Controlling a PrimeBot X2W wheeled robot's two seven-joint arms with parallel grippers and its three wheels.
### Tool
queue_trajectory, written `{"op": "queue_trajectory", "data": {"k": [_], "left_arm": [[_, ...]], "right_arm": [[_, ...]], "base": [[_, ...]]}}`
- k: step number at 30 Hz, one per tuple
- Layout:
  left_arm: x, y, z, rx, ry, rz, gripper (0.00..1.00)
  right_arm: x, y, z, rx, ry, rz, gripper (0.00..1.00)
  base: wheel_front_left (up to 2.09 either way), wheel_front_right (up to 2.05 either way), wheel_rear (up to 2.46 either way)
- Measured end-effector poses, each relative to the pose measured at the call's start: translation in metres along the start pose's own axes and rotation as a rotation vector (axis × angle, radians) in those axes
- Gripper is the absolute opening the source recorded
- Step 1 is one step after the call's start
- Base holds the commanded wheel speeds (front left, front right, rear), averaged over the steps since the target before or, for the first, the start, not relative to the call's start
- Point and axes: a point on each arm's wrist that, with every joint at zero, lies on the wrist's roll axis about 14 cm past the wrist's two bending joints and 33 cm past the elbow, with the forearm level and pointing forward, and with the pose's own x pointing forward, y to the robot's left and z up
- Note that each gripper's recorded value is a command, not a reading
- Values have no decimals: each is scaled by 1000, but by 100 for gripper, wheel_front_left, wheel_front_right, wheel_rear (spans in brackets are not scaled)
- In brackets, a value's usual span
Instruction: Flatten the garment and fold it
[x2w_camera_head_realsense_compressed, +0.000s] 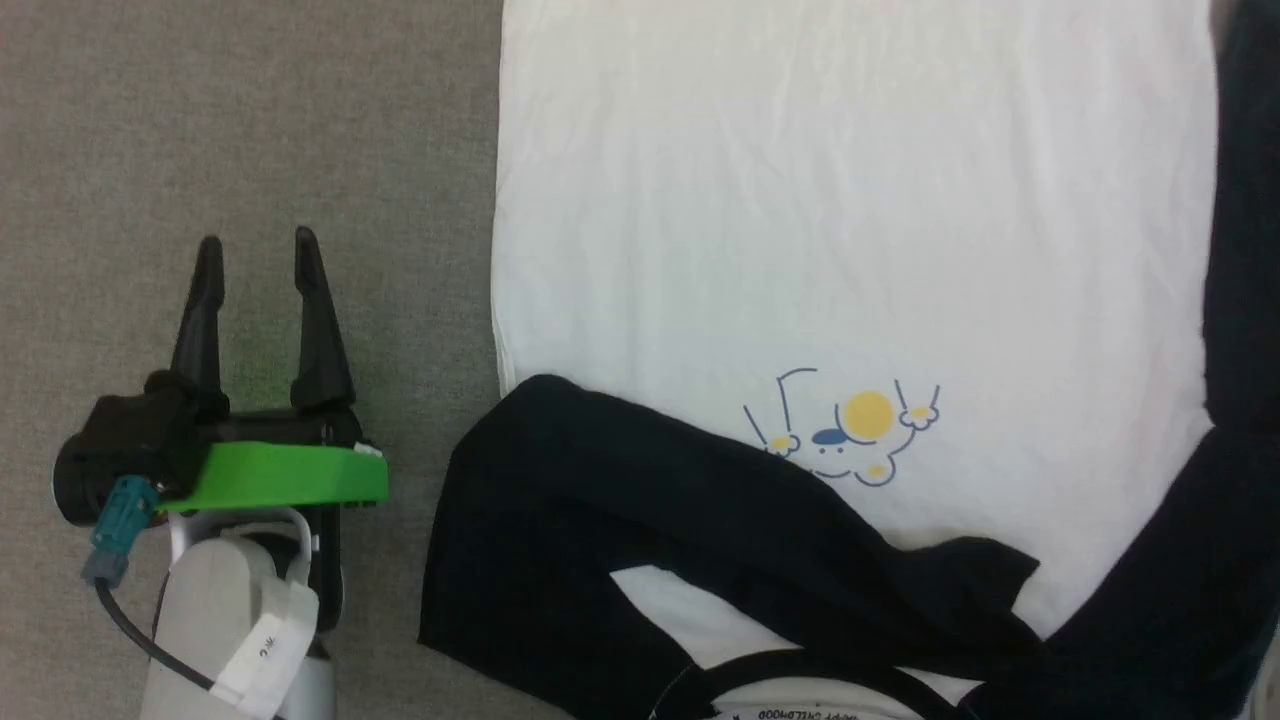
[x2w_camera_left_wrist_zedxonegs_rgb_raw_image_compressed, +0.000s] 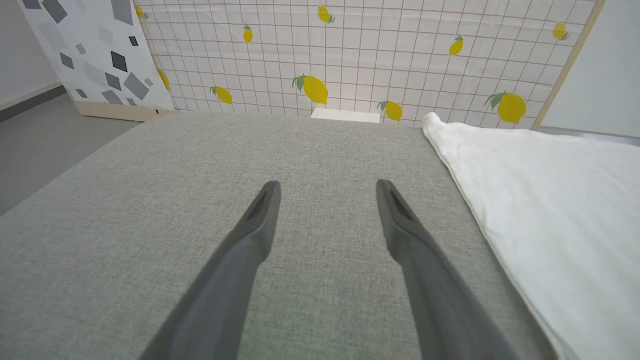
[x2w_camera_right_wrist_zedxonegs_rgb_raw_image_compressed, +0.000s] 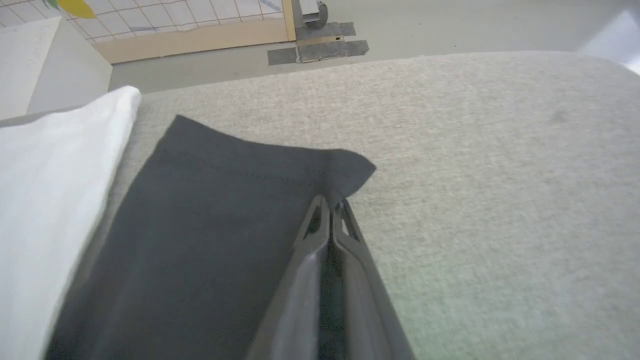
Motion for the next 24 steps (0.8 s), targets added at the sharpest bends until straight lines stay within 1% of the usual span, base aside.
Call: {"op": "queue_trajectory", "data": {"k": [3, 6, 9, 16, 19, 21, 24], "left_arm": [[-8, -3, 3, -4, 2, -11, 100], [-18, -6, 8, -11, 3, -25, 100], [-31, -10, 13, -21, 3, -34, 100], [-53, -20, 29, -37, -24, -67, 100], [-56, -29, 39, -47, -51, -97, 100], [-57, -35, 46, -52, -68, -115, 100], [-58, -44, 54, -59, -91, -142, 100]], "right_arm": [[-20, -27, 2, -12, -56, -50, 0], [-49, -61, 12, -19, -125, -116, 0], [-87, -99, 20, -36, -185, -189, 0], [-180, -170, 35, -42, -315, -337, 0], [-216, -192, 40, -39, -363, -389, 0], [-235, -201, 43, -35, -394, -409, 0], [-261, -204, 51, -29, -444, -408, 0]], "base": [[0, 0, 0], [0, 0, 0], [0, 0, 0], [0, 0, 0], [0, 0, 0], [0, 0, 0], [0, 0, 0]]}}
